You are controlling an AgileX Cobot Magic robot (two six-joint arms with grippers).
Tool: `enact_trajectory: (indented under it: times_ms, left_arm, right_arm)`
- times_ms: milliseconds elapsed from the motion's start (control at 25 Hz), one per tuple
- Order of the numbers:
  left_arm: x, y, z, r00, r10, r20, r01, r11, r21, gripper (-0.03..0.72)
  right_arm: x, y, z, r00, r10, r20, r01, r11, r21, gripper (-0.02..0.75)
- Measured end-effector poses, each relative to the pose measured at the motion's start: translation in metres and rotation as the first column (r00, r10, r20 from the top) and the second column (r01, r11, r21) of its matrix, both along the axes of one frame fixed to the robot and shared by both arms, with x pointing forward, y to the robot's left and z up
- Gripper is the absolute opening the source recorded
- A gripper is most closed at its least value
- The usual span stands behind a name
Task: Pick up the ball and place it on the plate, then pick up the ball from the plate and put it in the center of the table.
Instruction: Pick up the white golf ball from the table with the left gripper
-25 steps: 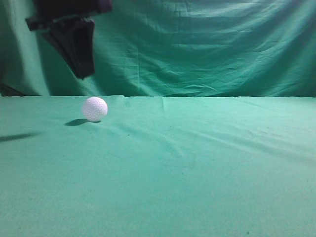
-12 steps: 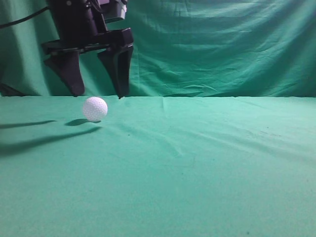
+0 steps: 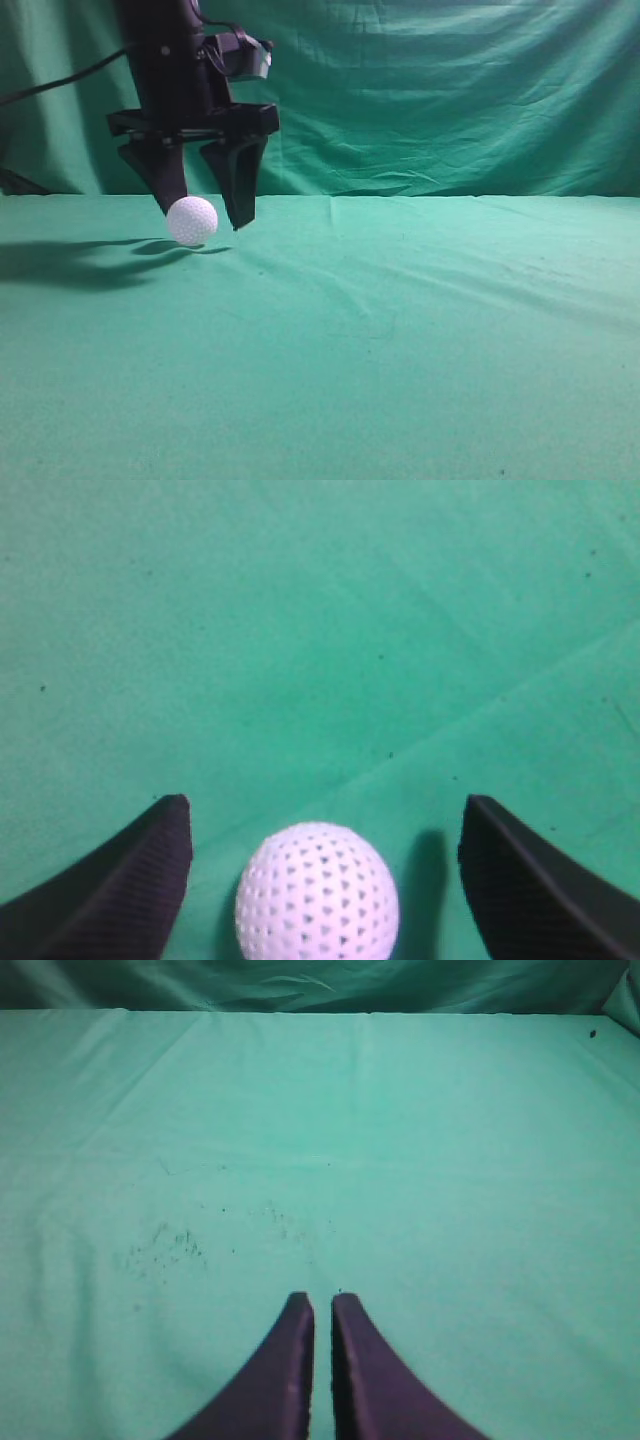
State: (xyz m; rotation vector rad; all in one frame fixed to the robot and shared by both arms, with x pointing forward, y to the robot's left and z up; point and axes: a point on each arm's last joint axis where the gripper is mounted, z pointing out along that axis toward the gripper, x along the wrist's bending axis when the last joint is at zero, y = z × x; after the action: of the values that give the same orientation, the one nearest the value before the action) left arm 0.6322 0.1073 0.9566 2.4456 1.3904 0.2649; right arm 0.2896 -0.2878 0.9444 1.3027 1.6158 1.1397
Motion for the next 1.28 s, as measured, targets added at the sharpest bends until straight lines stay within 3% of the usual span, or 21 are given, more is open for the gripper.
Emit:
enact_trajectory:
  times_ms: [320, 520, 840, 1080, 1280]
  left_arm:
    - [0.003, -0.002, -0.009, 1.0, 0.005, -0.025, -0.005, 1.0, 0.01, 0.54]
    - [0.002, 0.001, -0.009, 0.999, -0.002, -0.035, 0.004, 0.999, 0.045, 0.304]
    - [-0.003, 0.005, -0.007, 0.997, 0.0, -0.082, 0.007, 0.996, 0.084, 0.309]
    - [-0.02, 0.015, 0.044, 0.998, 0.006, -0.069, -0.001, 0.997, 0.078, 0.309]
    - [-0.04, 0.051, 0.081, 0.993, 0.071, -0.098, -0.062, 0.994, 0.093, 0.309]
  right_arm:
    - [0.0, 0.0, 0.0, 1.0, 0.0, 0.0, 0.0, 1.0, 0.0, 0.064]
    - [0.0, 0.0, 0.0, 1.0, 0.0, 0.0, 0.0, 1.0, 0.0, 0.064]
    - [0.0, 0.0, 0.0, 1.0, 0.0, 0.0, 0.0, 1.0, 0.0, 0.064]
    - [0.0, 0.0, 0.0, 1.0, 0.0, 0.0, 0.0, 1.0, 0.0, 0.064]
    - [0.0, 0.0, 0.0, 1.0, 0.0, 0.0, 0.0, 1.0, 0.0, 0.064]
